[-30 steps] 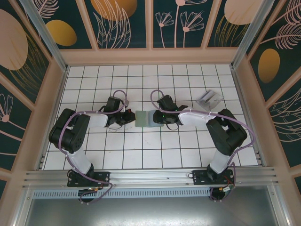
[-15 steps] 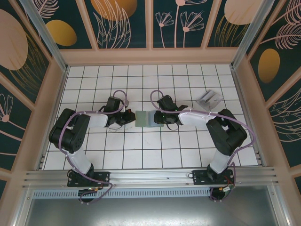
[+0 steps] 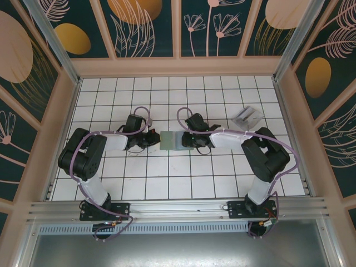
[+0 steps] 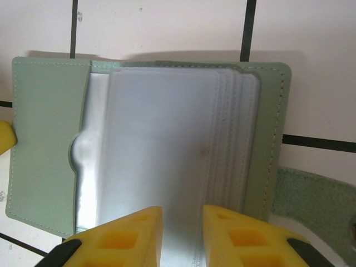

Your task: Put the credit cards into the card holder

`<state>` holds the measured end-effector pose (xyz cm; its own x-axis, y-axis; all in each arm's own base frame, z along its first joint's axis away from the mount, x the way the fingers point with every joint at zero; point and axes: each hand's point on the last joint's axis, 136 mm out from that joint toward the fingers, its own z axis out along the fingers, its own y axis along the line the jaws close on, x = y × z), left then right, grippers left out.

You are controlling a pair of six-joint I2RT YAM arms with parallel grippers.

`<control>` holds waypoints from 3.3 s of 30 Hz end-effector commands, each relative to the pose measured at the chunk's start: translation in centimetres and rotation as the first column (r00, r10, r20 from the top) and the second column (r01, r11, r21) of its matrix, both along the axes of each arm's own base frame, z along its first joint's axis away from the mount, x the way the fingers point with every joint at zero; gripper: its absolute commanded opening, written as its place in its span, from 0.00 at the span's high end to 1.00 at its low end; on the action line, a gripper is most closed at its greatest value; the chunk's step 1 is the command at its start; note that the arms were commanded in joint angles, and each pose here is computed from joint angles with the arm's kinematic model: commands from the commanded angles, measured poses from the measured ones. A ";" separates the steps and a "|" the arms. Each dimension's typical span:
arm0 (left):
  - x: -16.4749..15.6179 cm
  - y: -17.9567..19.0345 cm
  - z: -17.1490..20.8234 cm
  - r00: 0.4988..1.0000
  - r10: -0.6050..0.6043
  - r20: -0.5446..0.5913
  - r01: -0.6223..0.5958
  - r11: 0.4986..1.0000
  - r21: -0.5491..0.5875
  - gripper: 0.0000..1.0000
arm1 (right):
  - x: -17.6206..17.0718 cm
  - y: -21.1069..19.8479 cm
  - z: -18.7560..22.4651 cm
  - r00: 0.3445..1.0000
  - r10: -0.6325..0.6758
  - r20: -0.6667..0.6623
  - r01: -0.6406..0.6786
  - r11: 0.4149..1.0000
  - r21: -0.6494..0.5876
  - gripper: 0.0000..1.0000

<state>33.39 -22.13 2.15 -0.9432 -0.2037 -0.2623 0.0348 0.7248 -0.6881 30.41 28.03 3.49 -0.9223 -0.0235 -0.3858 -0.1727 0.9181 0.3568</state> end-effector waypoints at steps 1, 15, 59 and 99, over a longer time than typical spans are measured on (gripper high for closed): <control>0.1 -0.1 -0.1 1.000 -0.010 -0.010 0.009 1.000 -0.004 0.97 | 0.2 0.8 0.4 1.000 0.007 0.007 -0.007 1.000 0.019 0.75; 0.0 -0.1 -0.2 1.000 -0.011 -0.014 0.011 1.000 -0.003 0.97 | 0.3 2.0 0.6 1.000 0.024 0.004 -0.024 0.997 0.079 0.79; 0.8 -0.8 1.5 1.000 -0.013 0.027 0.014 0.999 -0.052 0.55 | -0.2 4.8 5.9 0.990 0.111 0.081 -0.135 0.899 0.417 0.53; 1.7 -1.4 3.2 0.999 -0.013 0.053 0.018 0.996 -0.091 0.44 | -0.6 4.9 3.7 0.997 0.074 0.000 -0.065 0.874 0.482 0.75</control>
